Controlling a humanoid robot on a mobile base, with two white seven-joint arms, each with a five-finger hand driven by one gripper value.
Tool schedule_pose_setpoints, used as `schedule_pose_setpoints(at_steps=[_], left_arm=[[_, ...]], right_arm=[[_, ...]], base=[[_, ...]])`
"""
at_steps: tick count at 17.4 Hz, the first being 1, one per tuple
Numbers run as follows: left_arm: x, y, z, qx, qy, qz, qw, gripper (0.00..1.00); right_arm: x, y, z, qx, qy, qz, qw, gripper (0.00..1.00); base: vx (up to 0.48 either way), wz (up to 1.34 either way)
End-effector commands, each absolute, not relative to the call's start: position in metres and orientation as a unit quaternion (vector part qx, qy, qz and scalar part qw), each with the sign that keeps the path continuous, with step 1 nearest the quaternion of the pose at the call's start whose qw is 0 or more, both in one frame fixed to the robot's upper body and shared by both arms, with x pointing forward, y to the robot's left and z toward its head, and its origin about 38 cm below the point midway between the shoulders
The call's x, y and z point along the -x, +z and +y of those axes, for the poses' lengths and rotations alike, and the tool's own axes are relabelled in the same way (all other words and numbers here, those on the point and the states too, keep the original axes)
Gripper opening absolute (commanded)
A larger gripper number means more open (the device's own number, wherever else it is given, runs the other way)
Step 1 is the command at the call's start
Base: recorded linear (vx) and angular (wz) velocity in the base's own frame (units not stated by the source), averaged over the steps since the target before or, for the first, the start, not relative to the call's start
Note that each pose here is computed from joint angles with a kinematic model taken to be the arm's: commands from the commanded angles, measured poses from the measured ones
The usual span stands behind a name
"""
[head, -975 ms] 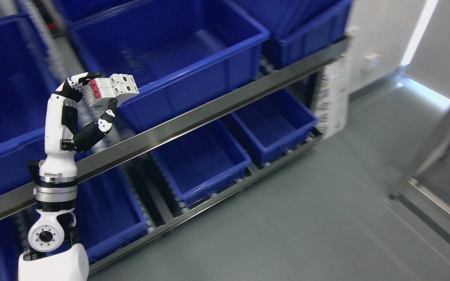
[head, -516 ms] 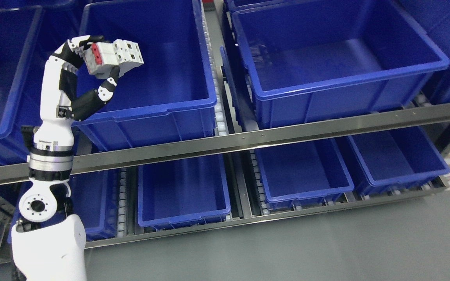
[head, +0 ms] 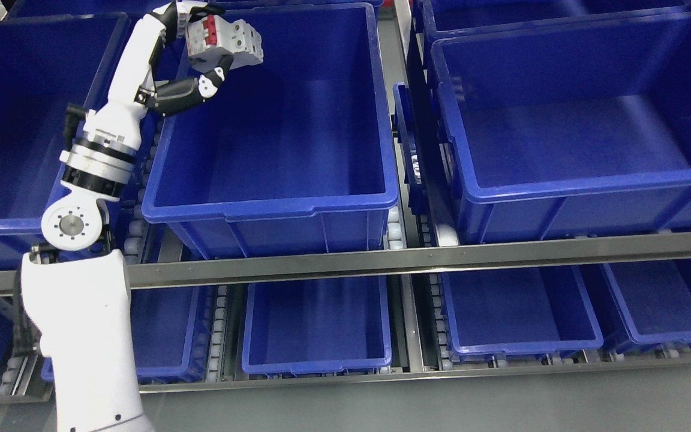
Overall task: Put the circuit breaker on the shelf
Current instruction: 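Lower the breaker into the upper blue bin and open the left hand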
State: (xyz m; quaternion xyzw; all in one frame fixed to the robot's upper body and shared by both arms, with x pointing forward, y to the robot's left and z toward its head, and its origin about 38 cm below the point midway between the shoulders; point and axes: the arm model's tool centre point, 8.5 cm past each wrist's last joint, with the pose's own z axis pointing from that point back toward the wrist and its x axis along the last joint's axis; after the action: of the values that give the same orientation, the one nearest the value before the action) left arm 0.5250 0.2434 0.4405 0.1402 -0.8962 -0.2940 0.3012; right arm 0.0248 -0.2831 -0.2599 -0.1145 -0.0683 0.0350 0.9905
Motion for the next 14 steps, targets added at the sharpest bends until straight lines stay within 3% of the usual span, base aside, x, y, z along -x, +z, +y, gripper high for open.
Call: schedule_pose_setpoints(at_steps=[1,3,9,14], left_arm=[[-0.601,0.394,0.262,-0.154,-0.377,-0.793,0.452,0.06],[-0.61,0.369,0.259,-0.151,-0.4,-0.76,0.489,0.07],[-0.61,0.326,0.303,-0.168,-0.396,-0.717,0.549,0.07],[-0.62,0.312,0.295,-0.162,-0.394,-0.688,0.588,0.12]], right_arm=[[-0.019,-0.259,-0.293,0.123,0.047,-0.038,0.991,1.0],[-0.019,-0.259,-0.293,0.123,0.047,-0.038,0.991,1.0],[-0.019,-0.259,-0.293,0.123,0.047,-0.038,0.991,1.0],[-0.019,-0.259,-0.293,0.123,0.047,-0.038,0.991,1.0]], base=[[0.204,-0.04],[0.208,-0.09],[0.15,-0.14],[0.073,-0.09]])
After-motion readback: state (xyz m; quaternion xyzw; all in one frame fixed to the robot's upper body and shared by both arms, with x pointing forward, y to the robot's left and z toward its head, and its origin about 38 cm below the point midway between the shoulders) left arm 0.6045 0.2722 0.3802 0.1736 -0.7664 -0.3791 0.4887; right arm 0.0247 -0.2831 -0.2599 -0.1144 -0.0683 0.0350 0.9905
